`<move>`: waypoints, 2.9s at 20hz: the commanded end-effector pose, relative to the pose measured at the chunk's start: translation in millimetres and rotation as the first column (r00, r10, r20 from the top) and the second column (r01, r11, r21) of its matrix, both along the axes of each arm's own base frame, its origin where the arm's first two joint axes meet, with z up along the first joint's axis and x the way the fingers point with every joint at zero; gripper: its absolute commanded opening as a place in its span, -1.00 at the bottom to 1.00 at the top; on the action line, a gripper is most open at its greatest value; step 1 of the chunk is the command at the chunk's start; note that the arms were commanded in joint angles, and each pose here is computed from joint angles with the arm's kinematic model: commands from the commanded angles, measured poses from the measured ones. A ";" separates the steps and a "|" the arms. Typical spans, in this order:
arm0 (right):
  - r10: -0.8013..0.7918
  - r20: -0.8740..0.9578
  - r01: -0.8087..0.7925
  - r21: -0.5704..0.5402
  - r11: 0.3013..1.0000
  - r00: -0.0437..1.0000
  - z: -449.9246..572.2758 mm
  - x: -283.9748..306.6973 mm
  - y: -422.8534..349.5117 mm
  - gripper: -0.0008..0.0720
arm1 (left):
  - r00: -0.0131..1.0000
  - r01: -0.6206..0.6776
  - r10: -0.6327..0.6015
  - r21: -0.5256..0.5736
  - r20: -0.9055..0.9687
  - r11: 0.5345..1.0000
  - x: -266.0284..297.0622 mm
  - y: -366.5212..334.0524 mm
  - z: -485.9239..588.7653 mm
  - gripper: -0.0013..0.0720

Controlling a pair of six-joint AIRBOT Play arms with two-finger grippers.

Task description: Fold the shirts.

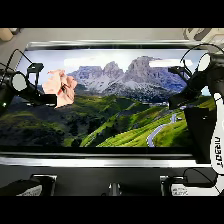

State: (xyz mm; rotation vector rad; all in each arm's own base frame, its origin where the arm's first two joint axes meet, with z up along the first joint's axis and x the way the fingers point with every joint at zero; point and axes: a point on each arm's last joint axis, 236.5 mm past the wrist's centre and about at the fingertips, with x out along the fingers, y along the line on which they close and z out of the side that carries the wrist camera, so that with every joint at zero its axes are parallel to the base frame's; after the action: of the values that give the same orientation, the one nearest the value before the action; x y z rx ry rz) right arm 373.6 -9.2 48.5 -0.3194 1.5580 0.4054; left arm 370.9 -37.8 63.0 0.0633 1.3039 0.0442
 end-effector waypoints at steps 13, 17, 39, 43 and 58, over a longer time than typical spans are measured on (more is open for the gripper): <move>-0.017 0.335 0.021 -0.011 1.000 0.942 10.8 79.9 -3.5 0.77 | 0.947 -0.018 0.039 -0.066 0.320 0.998 94.0 -0.9 22.6 1.00; -0.086 0.337 0.087 0.013 0.996 0.937 10.8 81.5 -3.0 0.77 | 0.958 -0.219 0.229 -0.074 0.173 0.973 145.2 60.3 -22.7 0.89; 0.027 0.777 -0.009 -0.028 1.000 0.629 207.1 96.0 2.8 0.88 | 0.550 0.250 0.019 -0.186 0.835 0.950 95.4 -62.7 331.0 -0.89; 0.040 0.940 0.019 -0.050 0.999 0.338 341.8 26.0 2.8 0.88 | 0.355 0.491 0.044 -0.226 0.934 0.841 -9.5 -135.6 417.0 -0.89; 0.045 0.617 0.025 -0.105 0.994 0.785 217.1 -22.2 -13.7 0.88 | 0.863 0.496 -0.382 -0.410 0.332 0.766 -21.0 -321.2 19.9 -0.89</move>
State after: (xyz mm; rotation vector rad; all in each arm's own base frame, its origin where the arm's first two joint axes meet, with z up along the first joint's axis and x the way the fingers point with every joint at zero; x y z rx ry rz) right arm 342.3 -27.6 323.8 -0.5175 0.7210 0.1080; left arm 378.7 -336.9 180.6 -0.0036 0.7345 -0.6427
